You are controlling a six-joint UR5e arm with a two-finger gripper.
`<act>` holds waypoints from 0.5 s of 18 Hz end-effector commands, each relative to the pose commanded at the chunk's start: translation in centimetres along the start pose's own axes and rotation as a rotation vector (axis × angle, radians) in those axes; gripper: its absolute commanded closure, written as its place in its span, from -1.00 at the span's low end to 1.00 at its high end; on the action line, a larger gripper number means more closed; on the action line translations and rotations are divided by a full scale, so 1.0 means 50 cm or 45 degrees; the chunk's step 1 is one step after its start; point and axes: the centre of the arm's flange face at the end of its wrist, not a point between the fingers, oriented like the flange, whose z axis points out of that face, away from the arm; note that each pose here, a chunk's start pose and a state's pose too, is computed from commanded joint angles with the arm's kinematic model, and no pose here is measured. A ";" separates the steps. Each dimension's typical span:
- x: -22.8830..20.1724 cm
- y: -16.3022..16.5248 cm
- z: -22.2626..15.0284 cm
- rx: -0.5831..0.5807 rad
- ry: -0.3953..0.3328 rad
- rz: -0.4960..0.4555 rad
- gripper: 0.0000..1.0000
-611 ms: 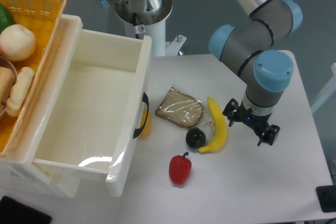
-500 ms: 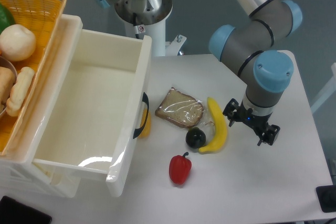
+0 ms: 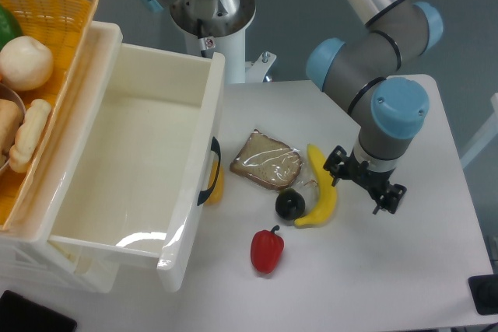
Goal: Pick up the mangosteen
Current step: 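Move the gripper over the dark mangosteen beside the banana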
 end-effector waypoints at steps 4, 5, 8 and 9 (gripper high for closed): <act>0.040 -0.006 0.002 0.069 0.040 -0.002 -1.00; 0.044 -0.013 0.002 0.081 0.046 -0.006 -1.00; 0.072 -0.050 0.021 0.086 0.074 -0.050 -1.00; 0.072 -0.056 0.025 0.088 0.067 -0.043 -1.00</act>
